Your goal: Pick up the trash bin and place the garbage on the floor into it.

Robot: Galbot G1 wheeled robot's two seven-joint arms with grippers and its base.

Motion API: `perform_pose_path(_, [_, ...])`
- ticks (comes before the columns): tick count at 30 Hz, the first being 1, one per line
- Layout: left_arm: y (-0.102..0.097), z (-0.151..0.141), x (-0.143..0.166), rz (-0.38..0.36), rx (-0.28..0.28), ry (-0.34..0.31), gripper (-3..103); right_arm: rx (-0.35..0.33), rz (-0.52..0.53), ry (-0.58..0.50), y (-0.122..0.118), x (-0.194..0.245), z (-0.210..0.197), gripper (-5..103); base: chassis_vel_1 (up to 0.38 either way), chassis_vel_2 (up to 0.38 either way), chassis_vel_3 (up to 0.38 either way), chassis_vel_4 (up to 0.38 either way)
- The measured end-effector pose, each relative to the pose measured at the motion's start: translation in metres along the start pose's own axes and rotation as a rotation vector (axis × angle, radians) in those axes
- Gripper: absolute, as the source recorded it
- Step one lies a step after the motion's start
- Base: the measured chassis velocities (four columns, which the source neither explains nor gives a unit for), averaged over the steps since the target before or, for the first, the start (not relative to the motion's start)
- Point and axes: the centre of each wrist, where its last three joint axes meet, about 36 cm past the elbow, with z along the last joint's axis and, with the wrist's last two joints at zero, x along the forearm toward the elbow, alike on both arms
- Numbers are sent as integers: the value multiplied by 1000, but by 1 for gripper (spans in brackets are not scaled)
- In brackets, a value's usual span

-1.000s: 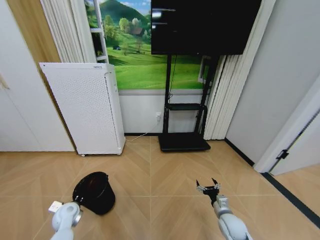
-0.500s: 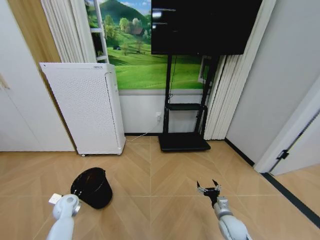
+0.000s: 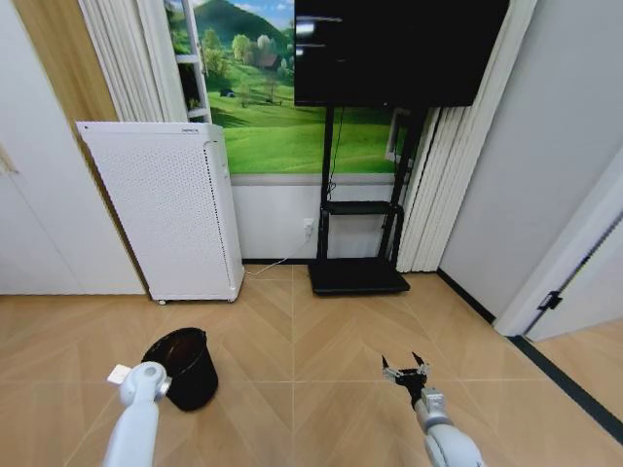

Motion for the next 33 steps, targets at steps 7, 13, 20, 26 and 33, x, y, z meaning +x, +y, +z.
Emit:
perform_pose_path(7, [-16,2,-15,15,-29,4,4,5,0,-8,2,-2,1,100,0,0,0,0])
perform_pose_path(13, [-21,11,-21,57,-56,12,4,4,-7,-15,4,-7,-2,100,0,0,0,0])
perform_pose_path(20, [-24,20,-25,79,-80,29,2,6,-13,-18,8,-10,-4,100,0,0,0,0])
perform_pose_path(26, [-23,24,-32,70,-104,20,21,16,-24,-16,10,-11,-3,100,0,0,0,0])
perform_pose_path(33, [-20,27,-37,98,-123,13,48,17,-29,-8,15,-11,-2,100,0,0,0,0])
